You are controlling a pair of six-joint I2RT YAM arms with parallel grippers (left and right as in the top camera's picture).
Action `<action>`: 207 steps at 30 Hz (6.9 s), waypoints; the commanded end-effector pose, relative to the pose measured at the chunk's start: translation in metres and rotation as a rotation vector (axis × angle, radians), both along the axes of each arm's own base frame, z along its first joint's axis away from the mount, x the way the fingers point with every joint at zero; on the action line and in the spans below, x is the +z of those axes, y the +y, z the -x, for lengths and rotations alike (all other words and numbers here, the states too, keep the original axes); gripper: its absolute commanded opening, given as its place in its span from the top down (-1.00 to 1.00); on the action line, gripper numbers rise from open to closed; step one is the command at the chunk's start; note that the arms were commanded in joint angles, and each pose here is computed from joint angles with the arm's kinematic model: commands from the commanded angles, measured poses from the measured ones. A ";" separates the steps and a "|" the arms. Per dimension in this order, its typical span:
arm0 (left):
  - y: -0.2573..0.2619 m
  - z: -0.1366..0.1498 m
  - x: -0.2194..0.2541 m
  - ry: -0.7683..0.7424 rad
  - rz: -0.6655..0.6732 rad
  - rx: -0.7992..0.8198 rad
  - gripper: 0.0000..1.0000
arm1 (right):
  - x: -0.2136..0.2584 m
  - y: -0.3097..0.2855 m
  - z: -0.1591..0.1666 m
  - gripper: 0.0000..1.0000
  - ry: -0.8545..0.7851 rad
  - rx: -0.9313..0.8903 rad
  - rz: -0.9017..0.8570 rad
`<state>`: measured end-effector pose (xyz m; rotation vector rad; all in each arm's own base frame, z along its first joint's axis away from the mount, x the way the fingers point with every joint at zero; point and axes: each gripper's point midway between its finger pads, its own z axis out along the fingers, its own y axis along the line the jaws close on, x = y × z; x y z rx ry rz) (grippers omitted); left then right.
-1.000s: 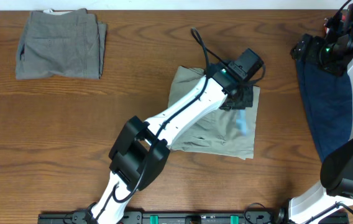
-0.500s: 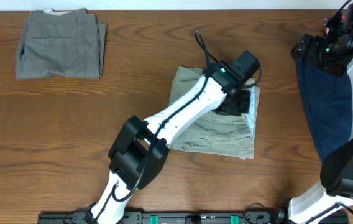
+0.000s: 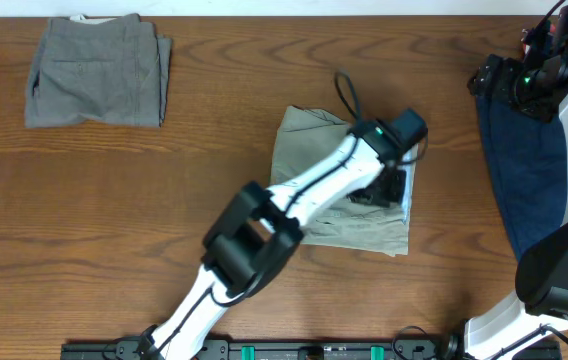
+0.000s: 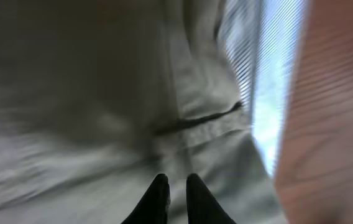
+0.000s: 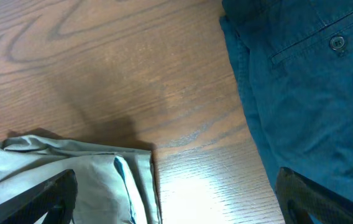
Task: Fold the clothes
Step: 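Lay the folded end down on the right side and smooth it, then release the shorts and move the left gripper to their left side, then grasp the folded khaki shorts with the left gripper and lift them, then carry the shorts to the top-left and place them on the grey stack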
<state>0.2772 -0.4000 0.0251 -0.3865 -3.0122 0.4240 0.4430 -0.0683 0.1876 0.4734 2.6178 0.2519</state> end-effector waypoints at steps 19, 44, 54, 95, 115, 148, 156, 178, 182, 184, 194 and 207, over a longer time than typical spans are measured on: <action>-0.040 0.052 0.037 -0.016 0.176 -0.340 0.74 | 0.005 -0.001 -0.003 -0.98 -0.012 -0.009 0.002; -0.039 -0.104 0.096 -0.423 0.371 -0.038 0.49 | 0.005 -0.001 -0.003 -0.98 -0.012 -0.009 0.002; -0.050 -0.105 0.049 -0.343 0.373 0.000 0.47 | 0.005 -0.001 -0.003 -0.99 -0.012 -0.009 0.001; 0.180 -0.071 0.110 -0.143 -0.119 0.038 -0.96 | 0.005 -0.001 -0.003 -0.98 -0.012 -0.009 0.001; 0.197 -0.042 -0.007 0.075 0.382 0.087 -0.95 | 0.005 -0.001 -0.003 -0.99 -0.012 -0.009 0.001; 0.220 -0.086 -0.019 -0.071 0.131 0.270 0.88 | 0.005 -0.001 -0.003 -0.98 -0.012 -0.009 0.001; 0.289 -0.143 0.029 -0.241 -0.012 0.213 0.88 | 0.005 -0.001 -0.003 -0.99 -0.012 -0.009 0.002; 0.463 -0.264 0.159 -0.772 -0.314 0.439 0.88 | 0.005 -0.001 -0.003 -0.98 -0.012 -0.009 0.001; 0.482 -0.269 0.167 -0.814 -0.377 0.458 0.88 | 0.005 -0.001 -0.003 -0.98 -0.012 -0.009 0.001; 0.495 -0.268 0.171 -0.827 -0.450 0.481 0.88 | 0.005 -0.001 -0.003 -0.98 -0.012 -0.009 0.001; 0.508 -0.269 0.209 -0.902 -0.534 0.491 0.88 | 0.005 -0.001 -0.003 -0.98 -0.012 -0.009 0.001; 0.511 -0.271 0.240 -0.981 -0.542 0.519 0.88 | 0.005 -0.001 -0.003 -0.98 -0.012 -0.009 0.001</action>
